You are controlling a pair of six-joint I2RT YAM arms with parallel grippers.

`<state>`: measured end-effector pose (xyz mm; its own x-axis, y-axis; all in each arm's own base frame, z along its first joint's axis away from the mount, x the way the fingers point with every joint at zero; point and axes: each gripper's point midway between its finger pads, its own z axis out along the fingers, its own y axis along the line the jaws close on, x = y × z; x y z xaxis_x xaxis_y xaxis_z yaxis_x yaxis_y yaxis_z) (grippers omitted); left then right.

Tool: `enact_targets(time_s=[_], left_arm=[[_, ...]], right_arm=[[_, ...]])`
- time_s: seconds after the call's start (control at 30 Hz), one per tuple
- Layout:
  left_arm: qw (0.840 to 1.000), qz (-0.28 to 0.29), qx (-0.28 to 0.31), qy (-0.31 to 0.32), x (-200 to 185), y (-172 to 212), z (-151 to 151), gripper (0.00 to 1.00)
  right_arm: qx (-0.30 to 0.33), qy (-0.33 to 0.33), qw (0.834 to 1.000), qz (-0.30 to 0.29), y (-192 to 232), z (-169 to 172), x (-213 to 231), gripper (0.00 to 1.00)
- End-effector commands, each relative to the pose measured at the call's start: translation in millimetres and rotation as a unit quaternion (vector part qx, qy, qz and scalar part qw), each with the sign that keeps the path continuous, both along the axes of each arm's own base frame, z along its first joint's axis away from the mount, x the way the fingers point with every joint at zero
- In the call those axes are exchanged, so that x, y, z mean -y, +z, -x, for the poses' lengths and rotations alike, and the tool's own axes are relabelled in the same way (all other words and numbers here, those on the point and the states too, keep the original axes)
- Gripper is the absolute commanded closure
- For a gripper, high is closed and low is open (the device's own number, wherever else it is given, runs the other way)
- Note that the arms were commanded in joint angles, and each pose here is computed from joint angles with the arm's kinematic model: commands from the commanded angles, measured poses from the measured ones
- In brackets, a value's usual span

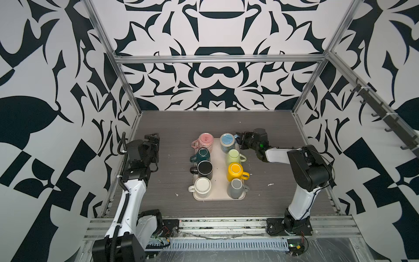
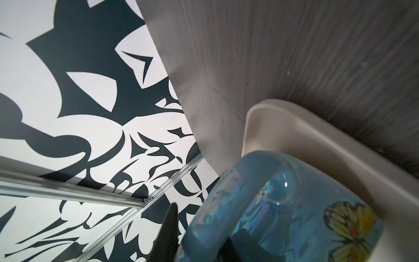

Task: Turn the mug right side up
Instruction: 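Move the right gripper to the light-blue butterfly mug on the tray, then grasp the light-blue mug with the right gripper and lift it off the tray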

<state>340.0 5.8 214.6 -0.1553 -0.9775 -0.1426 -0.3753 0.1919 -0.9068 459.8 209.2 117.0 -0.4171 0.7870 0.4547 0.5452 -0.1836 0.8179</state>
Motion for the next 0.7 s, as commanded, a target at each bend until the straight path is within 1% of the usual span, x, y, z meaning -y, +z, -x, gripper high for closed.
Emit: enact_targets(time_s=[0.0,0.17,0.37,0.53,0.67], left_arm=[[1.0,0.001,0.008,0.0,0,7,2,0.0],[1.0,-0.001,0.011,-0.006,1,10,2,0.0],[1.0,-0.005,0.015,-0.018,4,14,0,0.05],[1.0,-0.008,0.014,-0.025,6,15,0,0.06],[0.999,-0.01,0.014,-0.027,6,17,1,0.06]], right_arm=[[0.133,0.0,0.991,0.018,71,-16,-2,1.0],[0.191,0.011,0.981,0.035,93,-18,-9,1.0],[0.254,0.038,0.964,0.067,120,-18,-26,1.0],[0.282,0.056,0.954,0.084,129,-17,-39,1.0],[0.281,0.066,0.953,0.096,123,-15,-44,1.0]])
